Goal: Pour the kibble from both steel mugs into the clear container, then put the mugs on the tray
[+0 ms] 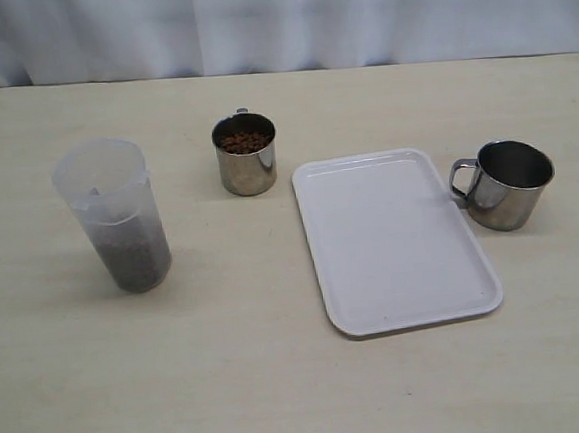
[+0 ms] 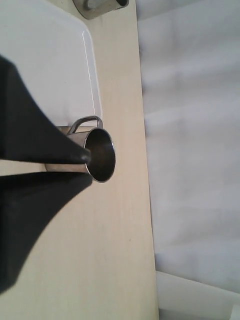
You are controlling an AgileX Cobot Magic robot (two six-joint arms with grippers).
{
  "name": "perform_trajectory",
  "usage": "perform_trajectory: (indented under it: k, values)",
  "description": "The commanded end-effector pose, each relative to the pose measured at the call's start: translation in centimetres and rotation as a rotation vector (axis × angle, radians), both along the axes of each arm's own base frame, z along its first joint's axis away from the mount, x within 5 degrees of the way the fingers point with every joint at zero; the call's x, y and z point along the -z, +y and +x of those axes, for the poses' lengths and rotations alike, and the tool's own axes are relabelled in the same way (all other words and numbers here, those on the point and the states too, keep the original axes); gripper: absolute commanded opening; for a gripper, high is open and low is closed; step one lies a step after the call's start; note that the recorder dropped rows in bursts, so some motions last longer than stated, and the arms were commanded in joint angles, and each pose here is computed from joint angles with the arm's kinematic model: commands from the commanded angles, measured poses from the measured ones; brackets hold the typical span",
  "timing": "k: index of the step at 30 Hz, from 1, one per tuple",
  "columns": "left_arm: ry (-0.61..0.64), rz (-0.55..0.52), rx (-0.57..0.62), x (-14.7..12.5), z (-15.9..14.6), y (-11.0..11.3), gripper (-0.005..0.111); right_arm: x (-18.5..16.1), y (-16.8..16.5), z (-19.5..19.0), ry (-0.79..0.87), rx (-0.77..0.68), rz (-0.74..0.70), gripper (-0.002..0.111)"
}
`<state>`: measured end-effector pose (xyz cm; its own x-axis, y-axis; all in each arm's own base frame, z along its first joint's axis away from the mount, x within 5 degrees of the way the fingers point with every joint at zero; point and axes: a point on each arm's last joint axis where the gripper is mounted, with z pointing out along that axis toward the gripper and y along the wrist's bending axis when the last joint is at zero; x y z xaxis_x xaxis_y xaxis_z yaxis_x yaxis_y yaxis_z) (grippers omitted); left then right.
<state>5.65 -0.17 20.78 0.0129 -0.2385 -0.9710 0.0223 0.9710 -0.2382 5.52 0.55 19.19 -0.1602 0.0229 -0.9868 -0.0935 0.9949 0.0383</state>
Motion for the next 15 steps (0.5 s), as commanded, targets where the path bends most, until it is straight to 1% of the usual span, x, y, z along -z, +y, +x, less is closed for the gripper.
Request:
perform_trajectory:
  k: [1, 3, 5, 6, 8, 10, 11, 13, 15]
  values:
    - [-0.022, -0.141, 0.005, -0.1, 0.0, 0.0, 0.000, 0.1, -0.1, 0.0, 0.003, 0.008, -0.009, 0.005]
    - [-0.008, -0.147, 0.025, 0.0, 0.0, -0.1, 0.000, 0.1, -0.1, 0.0, 0.003, 0.008, -0.009, 0.005]
    - [0.055, -0.118, 0.112, 0.3, 0.4, -0.7, 0.000, 0.1, -0.1, 0.0, 0.003, 0.008, -0.009, 0.005]
    - [0.092, -0.076, 0.219, 0.5, 0.8, -1.4, 0.000, 0.1, -0.1, 0.0, 0.003, 0.008, -0.009, 0.005]
    - [0.128, -0.025, 0.332, 0.7, 1.2, -2.4, 0.000, 0.1, -0.1, 0.0, 0.003, 0.008, -0.009, 0.005]
    - [0.103, 0.050, 0.440, 0.5, 1.7, -3.4, 0.000, 0.1, -0.1, 0.0, 0.003, 0.008, -0.009, 0.005]
    - [0.078, 0.108, 0.507, 0.3, 1.9, -4.1, 0.000, 0.1, -0.1, 0.0, 0.003, 0.008, -0.009, 0.005]
    - [-0.002, 0.215, 0.641, 0.1, 2.0, -5.8, 0.000, 0.1, -0.1, 0.0, 0.003, 0.008, -0.009, 0.005]
    - [-0.040, 0.247, 0.717, 0.1, 2.5, -7.4, 0.000, 0.1, -0.1, 0.0, 0.003, 0.008, -0.009, 0.005]
